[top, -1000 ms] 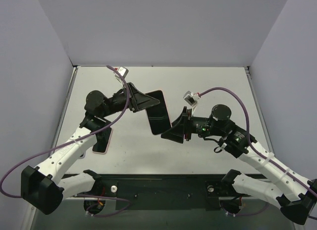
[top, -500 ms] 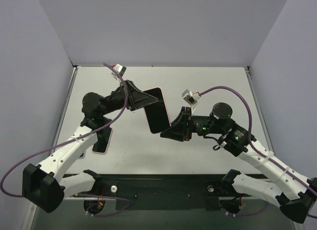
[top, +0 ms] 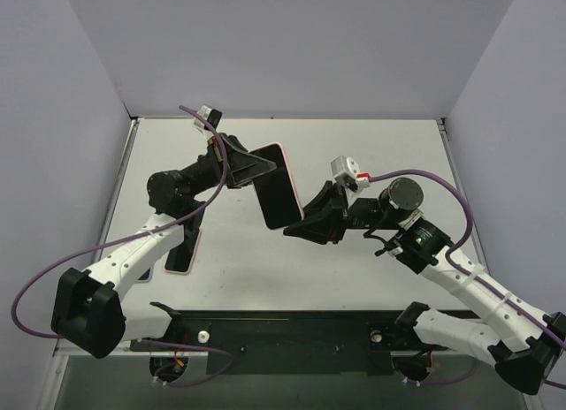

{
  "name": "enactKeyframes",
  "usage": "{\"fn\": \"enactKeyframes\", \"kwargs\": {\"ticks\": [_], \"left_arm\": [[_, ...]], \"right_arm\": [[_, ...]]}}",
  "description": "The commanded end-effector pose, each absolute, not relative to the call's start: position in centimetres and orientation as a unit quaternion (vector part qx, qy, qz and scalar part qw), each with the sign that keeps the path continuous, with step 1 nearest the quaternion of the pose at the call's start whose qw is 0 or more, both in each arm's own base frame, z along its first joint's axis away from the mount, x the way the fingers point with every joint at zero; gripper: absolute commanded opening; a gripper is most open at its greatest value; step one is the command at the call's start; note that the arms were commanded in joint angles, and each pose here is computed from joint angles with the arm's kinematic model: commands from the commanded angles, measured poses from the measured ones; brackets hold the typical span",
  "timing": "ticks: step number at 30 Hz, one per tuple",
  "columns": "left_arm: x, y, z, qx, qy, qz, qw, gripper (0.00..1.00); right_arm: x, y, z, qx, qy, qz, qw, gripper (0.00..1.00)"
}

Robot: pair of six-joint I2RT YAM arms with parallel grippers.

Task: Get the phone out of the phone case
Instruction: Remove the phone case from the phone.

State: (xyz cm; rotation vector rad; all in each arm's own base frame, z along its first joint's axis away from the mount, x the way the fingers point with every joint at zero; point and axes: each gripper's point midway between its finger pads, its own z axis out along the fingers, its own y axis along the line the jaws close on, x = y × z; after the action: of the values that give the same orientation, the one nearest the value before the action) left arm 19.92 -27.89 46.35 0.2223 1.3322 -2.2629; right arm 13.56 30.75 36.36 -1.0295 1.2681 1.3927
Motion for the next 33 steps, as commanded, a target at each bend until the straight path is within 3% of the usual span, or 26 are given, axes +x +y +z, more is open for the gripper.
{"fn": "enactKeyframes", "kwargs": {"ticks": [1,12,18,24,26,29,31,33], "left_arm": [[12.6,-23.6,54.6,0.123,0.372,-0.904,0.172,0.00],[11.3,-23.4,54.9,0.137,0.382,-0.896,0.179,0.00],[11.1,-23.1,55.2,0.140,0.370,-0.902,0.173,0.00],[12.7,-24.0,53.9,0.118,0.400,-0.888,0.193,0.00],[14.4,-25.0,52.6,0.100,0.435,-0.869,0.216,0.00],[18.1,-26.5,49.9,0.068,0.507,-0.816,0.271,0.00],[20.4,-26.9,48.1,0.049,0.539,-0.787,0.296,0.00],[22.6,-27.0,46.5,0.033,0.561,-0.764,0.317,0.00]], "right_arm": [[17.3,31.5,33.5,-0.459,0.541,0.507,0.490,0.00],[21.8,32.4,31.8,-0.463,0.570,0.465,0.494,0.00],[27.2,31.5,31.7,-0.341,0.631,0.456,0.526,0.00],[28.3,30.2,31.0,-0.238,0.680,0.453,0.525,0.00],[27.4,29.8,30.4,-0.219,0.699,0.458,0.504,0.09],[25.5,28.4,29.3,-0.205,0.725,0.441,0.488,0.38],[24.9,26.9,28.0,-0.183,0.752,0.417,0.477,0.50],[23.6,25.2,27.2,-0.170,0.775,0.395,0.463,0.56]]}}
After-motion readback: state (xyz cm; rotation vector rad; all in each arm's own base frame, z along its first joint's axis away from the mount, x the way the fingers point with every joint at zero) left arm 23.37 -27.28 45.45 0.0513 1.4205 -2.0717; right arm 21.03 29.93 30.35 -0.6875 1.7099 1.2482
